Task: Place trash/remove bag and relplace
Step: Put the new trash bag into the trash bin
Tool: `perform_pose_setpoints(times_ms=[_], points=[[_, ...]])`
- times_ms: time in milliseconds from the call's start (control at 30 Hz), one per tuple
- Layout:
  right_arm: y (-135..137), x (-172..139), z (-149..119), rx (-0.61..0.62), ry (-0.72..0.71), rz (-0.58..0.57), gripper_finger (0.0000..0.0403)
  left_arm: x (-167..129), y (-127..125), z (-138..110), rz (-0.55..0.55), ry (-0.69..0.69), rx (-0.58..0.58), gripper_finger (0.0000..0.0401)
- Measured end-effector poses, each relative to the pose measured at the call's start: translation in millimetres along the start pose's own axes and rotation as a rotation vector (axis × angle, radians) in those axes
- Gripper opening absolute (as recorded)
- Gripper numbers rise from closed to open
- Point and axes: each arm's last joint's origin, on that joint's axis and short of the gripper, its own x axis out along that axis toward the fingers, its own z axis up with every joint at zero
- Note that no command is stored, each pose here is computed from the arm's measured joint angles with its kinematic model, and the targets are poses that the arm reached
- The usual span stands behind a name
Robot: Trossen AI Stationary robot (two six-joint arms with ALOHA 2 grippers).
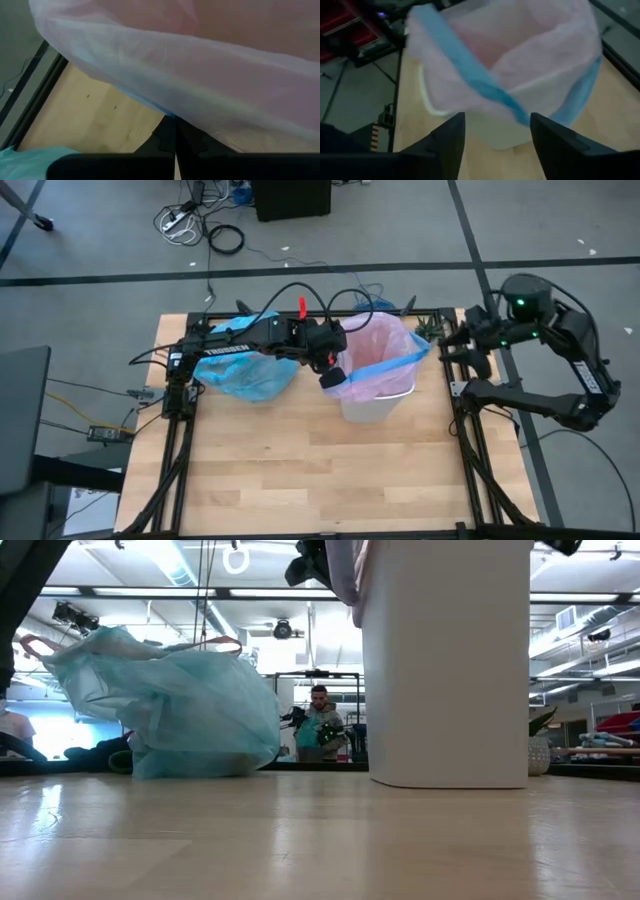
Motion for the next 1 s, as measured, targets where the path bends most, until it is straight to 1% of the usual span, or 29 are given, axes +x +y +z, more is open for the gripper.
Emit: perform_pose_setpoints(times_ms=[100,200,300,433,533,700,800,867,933,1000], points=[[5.7,-6.0,-2.5,-0.044,-0.024,0.022,0.0220,0.0,0.1,0.0,0.000,0.000,0.019,0.0005],[5.7,-4.2,1.8,-0.113,-0.049,0.016,0.0222,0.1,0.3,0.1,0.001,0.000,0.026,0.0005],[0.7,7.0,9.9,-0.179,-0.041,0.002,0.0222,0.1,0.6,0.2,0.001,-0.001,0.052,0.0005],[-7.2,29.0,18.0,-0.199,0.025,0.029,0.0221,0.1,0.5,0.3,0.001,-0.002,0.071,0.0005],[-10.8,44.0,22.2,-0.210,0.066,0.064,0.0217,0.1,0.6,0.3,0.001,-0.002,0.071,0.0005],[-8.1,56.8,24.8,-0.204,0.095,0.189,0.0201,0.3,0.6,0.1,0.002,0.001,0.070,0.0005],[-5.4,63.3,20.0,-0.184,0.171,0.230,0.0178,0.3,0.6,0.1,0.003,0.001,0.069,0.0005],[-2.7,67.0,17.2,-0.158,0.219,0.254,0.0153,0.3,0.7,0.0,0.004,0.002,0.069,0.0005],[0.8,69.7,16.3,-0.127,0.242,0.272,0.0117,0.3,0.7,0.0,0.004,0.002,0.069,0.0005],[5.1,70.6,15.6,-0.106,0.255,0.287,0.0073,0.3,0.7,-0.1,0.004,0.002,0.070,0.0005]])
